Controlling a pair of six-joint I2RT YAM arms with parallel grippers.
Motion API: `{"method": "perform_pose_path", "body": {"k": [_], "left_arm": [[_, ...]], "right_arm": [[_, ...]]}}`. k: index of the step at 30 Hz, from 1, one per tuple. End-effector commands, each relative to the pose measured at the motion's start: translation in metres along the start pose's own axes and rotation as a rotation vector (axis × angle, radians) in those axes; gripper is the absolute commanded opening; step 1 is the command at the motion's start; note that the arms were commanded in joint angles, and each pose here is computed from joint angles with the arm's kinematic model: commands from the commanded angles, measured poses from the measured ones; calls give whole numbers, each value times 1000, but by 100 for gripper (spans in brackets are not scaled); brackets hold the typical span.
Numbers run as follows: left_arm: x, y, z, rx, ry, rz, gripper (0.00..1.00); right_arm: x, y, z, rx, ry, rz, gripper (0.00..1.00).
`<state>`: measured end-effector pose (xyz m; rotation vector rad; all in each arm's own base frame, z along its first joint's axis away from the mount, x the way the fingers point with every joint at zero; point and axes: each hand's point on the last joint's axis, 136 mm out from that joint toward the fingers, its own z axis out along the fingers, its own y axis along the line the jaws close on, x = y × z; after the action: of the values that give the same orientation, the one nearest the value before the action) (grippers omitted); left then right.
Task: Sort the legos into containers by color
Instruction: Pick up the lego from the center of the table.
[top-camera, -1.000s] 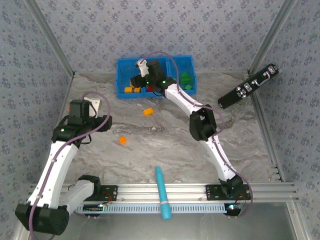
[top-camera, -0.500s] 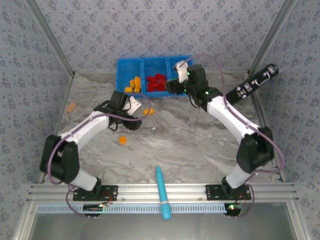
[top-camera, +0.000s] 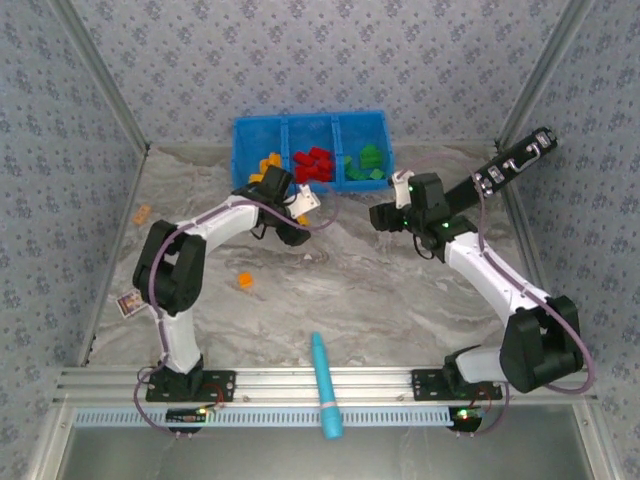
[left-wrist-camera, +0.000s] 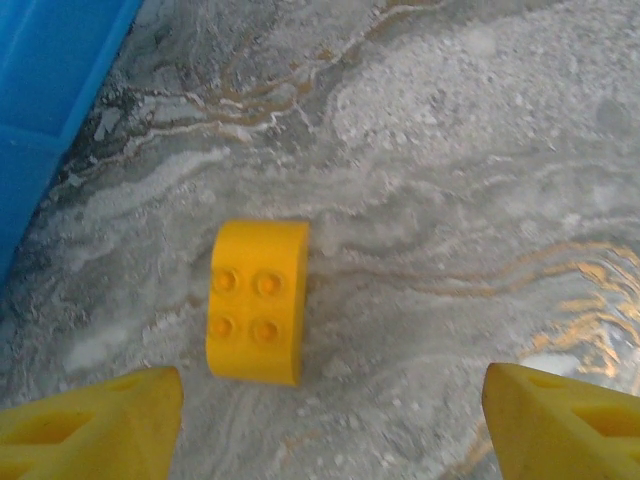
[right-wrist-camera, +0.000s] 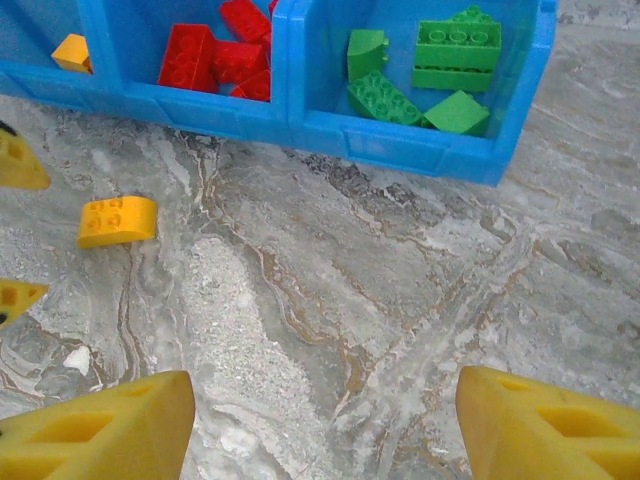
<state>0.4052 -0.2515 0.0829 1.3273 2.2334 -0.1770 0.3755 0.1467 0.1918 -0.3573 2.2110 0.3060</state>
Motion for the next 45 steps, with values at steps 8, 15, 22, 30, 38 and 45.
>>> {"method": "perform_pose_path", "body": {"k": [8,15,22,30,38,45], "left_arm": [[3,12,31,15,118,-23,77],[13,13,50,23,178,-56,73],[17,11,59,38,206,-71,65],[27,4,62,76,274,-103,50],[41,-1,58,67,323,-161,36],[50,-18,41,21,341,-229,31]], "right_arm": [[18,-22,6,14,37,97,73],[20,-27,8,24,46,108,73],[22,-29,11,23,61,112,73],[16,-29,9,26,61,109,73],[10,-24,8,20,59,110,73],[5,-11,6,5,58,84,73]]}}
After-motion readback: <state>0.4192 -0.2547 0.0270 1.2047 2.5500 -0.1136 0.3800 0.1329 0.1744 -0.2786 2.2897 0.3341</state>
